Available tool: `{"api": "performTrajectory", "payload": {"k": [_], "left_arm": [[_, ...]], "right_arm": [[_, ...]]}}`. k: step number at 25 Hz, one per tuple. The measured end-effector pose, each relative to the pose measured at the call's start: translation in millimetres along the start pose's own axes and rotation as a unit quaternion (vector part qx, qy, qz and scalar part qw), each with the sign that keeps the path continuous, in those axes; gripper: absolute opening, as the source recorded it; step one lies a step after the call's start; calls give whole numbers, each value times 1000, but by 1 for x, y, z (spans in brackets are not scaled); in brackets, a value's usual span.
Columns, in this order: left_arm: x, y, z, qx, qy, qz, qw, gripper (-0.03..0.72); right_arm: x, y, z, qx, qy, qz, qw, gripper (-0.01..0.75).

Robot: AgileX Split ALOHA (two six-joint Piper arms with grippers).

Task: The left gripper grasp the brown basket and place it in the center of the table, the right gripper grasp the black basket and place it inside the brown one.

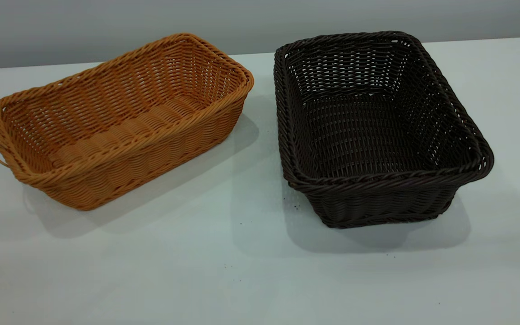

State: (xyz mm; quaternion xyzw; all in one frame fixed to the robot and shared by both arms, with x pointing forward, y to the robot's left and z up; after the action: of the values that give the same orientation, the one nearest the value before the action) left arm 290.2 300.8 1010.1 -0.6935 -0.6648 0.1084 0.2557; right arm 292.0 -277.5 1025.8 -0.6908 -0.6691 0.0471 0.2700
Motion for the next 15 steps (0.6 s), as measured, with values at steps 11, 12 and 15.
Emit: {"api": "performTrajectory", "payload": {"k": [11, 12, 15], "left_arm": [[-2, -12, -61, -122, 20, 24, 992, 21], [-2, -11, -69, -126, 28, 28, 991, 24], [0, -7, -97, -138, 68, 36, 987, 50]], "right_arm": [[19, 1, -28, -1, 2, -41, 999, 226], [21, 1, -37, -6, 6, -43, 999, 253], [28, 4, -62, -16, 19, -52, 998, 333]]}}
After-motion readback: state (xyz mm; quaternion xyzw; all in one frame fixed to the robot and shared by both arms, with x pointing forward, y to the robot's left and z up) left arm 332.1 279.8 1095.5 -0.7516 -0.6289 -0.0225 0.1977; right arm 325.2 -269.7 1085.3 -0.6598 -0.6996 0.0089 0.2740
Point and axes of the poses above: a point on each arm's last joint axis where the gripper is mounted, y pointing out along that axis toward the gripper, x along the wrist's bending axis when the last joint is at zero, z = x × y, the point moved 6 cm from there along y, pointing out along that axis toward the gripper, and after that the axes turned 15 degrees about y, right-handed, at the moved point
